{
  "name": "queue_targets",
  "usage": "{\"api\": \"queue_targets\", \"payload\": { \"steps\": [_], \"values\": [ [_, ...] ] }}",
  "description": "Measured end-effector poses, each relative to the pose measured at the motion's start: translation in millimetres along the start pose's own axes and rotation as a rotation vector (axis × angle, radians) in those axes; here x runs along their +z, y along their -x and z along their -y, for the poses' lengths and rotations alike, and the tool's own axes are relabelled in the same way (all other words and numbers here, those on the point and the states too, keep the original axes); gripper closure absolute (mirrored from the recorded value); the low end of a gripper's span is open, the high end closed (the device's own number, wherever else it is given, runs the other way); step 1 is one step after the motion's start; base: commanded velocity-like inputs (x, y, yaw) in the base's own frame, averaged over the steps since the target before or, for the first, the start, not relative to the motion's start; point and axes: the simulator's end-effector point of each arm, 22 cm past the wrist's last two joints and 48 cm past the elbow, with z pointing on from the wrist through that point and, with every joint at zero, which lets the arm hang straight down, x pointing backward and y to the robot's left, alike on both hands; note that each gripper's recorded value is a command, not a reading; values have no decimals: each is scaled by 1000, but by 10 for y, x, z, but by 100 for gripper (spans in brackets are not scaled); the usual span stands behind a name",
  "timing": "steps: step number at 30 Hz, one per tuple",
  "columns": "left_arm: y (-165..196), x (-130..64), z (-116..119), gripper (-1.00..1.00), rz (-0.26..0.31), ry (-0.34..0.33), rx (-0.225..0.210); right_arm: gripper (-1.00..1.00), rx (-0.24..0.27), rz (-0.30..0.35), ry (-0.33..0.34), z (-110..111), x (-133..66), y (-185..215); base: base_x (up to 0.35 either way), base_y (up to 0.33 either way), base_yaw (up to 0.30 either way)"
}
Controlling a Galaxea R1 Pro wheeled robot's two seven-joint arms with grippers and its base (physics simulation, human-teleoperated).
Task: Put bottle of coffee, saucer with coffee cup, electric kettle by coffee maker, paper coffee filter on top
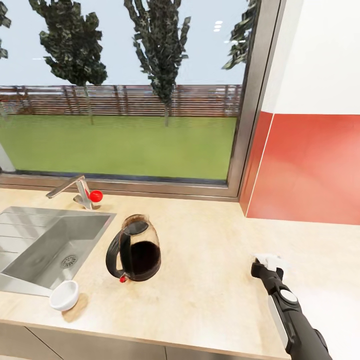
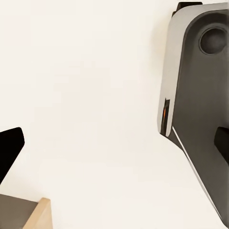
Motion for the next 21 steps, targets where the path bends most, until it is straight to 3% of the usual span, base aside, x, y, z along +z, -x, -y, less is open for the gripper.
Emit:
{"api": "queue_targets", "payload": {
  "steps": [21],
  "values": [
    [-118,-3,17,-100,-11,-2,3,100,-1,2,1,-4,-1,11,0,0,0]
  ]
}}
